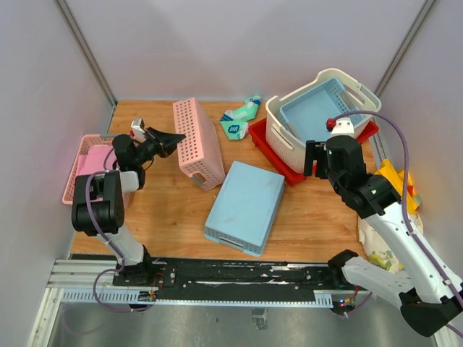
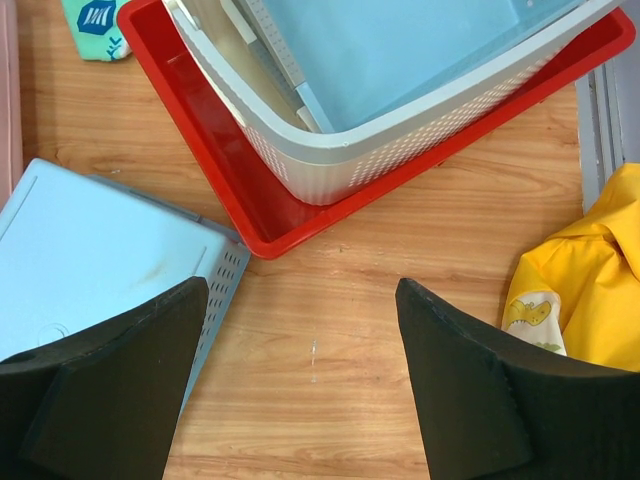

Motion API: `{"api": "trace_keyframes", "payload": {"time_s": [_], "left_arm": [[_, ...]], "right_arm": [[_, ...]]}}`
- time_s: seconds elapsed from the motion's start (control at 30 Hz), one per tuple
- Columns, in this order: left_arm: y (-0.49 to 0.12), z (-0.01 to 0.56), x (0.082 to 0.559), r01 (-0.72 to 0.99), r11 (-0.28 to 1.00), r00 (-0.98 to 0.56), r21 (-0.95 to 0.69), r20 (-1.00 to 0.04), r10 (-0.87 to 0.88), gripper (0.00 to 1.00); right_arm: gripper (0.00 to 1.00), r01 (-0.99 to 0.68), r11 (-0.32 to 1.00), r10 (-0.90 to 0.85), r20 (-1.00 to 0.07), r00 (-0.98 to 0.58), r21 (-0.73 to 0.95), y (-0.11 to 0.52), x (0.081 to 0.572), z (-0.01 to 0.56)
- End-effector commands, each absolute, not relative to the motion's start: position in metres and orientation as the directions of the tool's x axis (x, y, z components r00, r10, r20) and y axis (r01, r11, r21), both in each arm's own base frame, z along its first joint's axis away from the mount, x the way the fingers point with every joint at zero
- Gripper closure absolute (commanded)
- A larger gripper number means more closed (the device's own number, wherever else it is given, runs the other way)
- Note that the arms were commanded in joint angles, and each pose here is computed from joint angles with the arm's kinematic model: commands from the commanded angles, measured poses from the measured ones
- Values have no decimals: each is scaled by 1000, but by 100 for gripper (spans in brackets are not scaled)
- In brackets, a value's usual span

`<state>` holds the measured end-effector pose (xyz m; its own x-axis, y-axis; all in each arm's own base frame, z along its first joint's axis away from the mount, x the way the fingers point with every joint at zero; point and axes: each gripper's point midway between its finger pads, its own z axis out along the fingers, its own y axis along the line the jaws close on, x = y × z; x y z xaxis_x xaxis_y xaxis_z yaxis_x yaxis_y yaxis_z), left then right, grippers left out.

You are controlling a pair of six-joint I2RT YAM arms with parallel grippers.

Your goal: Turn the large container upside down

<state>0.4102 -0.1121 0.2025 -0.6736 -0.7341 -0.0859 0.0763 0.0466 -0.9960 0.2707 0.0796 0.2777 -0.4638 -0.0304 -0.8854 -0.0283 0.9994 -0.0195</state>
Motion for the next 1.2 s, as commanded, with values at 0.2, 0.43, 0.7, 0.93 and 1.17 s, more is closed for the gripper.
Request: {"api": "trace_keyframes", "payload": {"time_s": [0.2, 0.43, 0.7, 0.93, 1.17], "left_arm": [[-67, 123, 400, -228, 518, -653, -824, -265, -709, 73], [-29, 122, 395, -318, 688, -607, -653, -417, -676, 37], [-8, 181, 393, -272, 791, -550, -548, -586, -595, 12], [-73, 231, 373, 32, 985, -582, -169, -805, -119, 8], [-141, 207, 329, 303, 942, -531, 144, -795, 293, 4]], "right_arm": [[22, -22, 1000, -3, -883, -470, 8, 82, 272, 274], [22, -28, 999, 14, -887, -462, 30, 85, 273, 275], [22, -37, 998, 20, -886, -463, 42, 87, 272, 275], [20, -56, 997, 25, -882, -470, 58, 94, 275, 272], [20, -63, 994, 45, -879, -474, 84, 98, 275, 271]]}}
